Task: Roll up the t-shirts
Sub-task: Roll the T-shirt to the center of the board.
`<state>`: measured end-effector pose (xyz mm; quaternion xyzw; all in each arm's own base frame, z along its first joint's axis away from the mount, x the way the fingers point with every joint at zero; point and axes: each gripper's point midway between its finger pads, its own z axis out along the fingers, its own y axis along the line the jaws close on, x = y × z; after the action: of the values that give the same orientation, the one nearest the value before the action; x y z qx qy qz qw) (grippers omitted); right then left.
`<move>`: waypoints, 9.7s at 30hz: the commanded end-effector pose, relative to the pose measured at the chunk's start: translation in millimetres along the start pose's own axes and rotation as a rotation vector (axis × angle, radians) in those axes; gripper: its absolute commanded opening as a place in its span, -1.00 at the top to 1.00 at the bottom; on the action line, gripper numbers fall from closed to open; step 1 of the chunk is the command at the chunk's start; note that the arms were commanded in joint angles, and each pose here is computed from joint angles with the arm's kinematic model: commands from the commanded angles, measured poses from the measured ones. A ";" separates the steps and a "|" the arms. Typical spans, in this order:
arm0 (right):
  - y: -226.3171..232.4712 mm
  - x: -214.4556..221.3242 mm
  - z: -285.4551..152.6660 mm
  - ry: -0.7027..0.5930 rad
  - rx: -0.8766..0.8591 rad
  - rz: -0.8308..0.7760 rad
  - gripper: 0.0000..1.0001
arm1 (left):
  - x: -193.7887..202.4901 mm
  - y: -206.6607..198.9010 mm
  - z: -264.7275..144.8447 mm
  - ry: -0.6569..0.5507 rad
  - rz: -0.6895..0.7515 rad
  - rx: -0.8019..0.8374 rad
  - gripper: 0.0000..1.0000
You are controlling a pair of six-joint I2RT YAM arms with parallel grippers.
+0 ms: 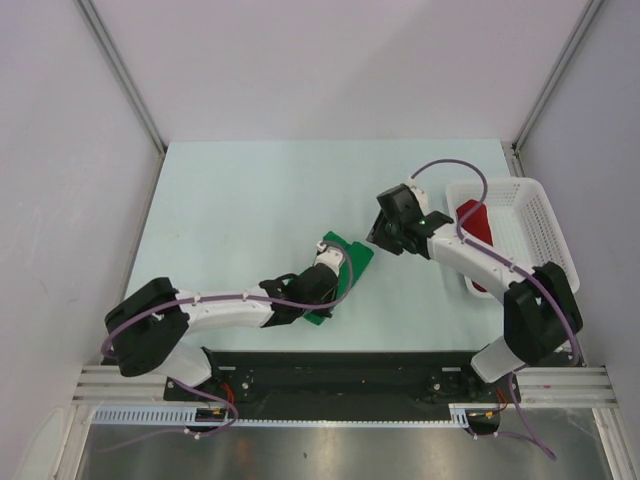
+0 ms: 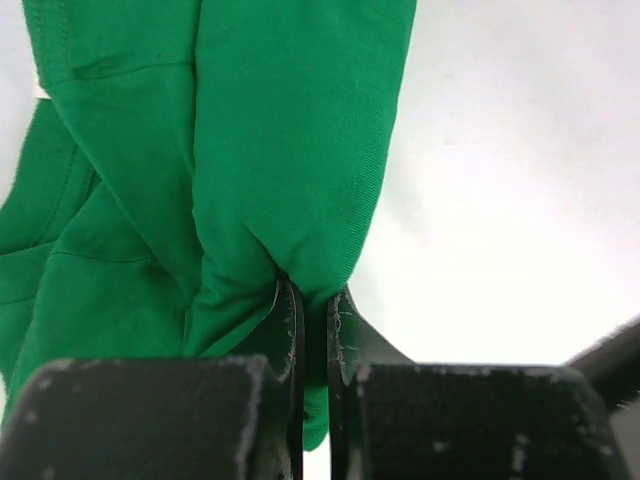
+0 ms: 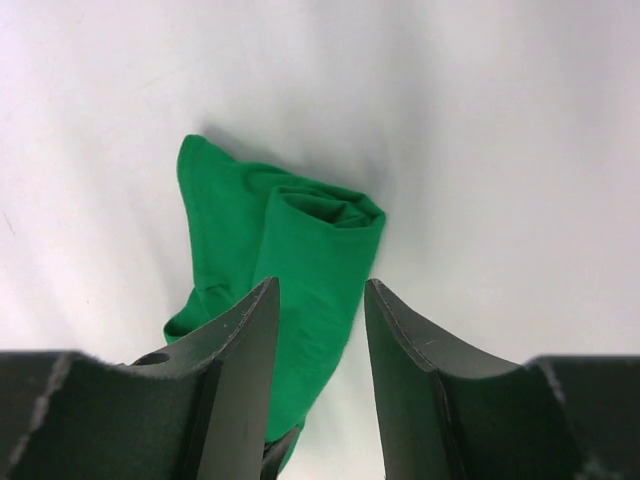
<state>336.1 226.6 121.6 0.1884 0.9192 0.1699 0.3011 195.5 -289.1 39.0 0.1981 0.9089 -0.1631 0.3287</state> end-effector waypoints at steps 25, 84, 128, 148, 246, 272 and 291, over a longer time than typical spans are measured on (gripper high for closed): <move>-45.1 65.8 -38.6 -0.040 -0.032 0.004 0.27 | 41.6 -11.3 -9.7 0.198 -0.332 0.219 1.00; 16.4 76.7 23.3 0.075 -0.003 -0.136 0.18 | -19.8 46.8 14.0 0.114 -0.258 0.016 0.10; -12.2 60.5 47.3 0.072 0.100 -0.320 0.04 | 19.3 -23.7 14.6 0.122 -0.465 0.207 0.57; -17.5 68.5 67.5 0.138 0.181 -0.438 0.04 | -10.2 -4.9 -21.2 0.090 -0.341 0.195 -0.48; -27.1 136.1 -66.9 0.078 -0.285 -0.103 -0.08 | 5.4 -16.9 30.1 0.051 -0.791 0.267 1.00; -17.4 139.4 -42.8 0.090 -0.312 -0.088 -0.34 | 68.9 2.3 40.3 0.167 -0.810 0.145 1.00; -28.0 181.9 -29.6 0.150 -0.310 -0.037 -0.37 | 79.5 5.8 40.5 0.184 -0.854 0.126 1.00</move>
<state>173.0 264.3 37.3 0.0948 0.9160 0.2949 0.2549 199.5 -327.1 25.9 -0.1417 0.8630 -0.4446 0.1933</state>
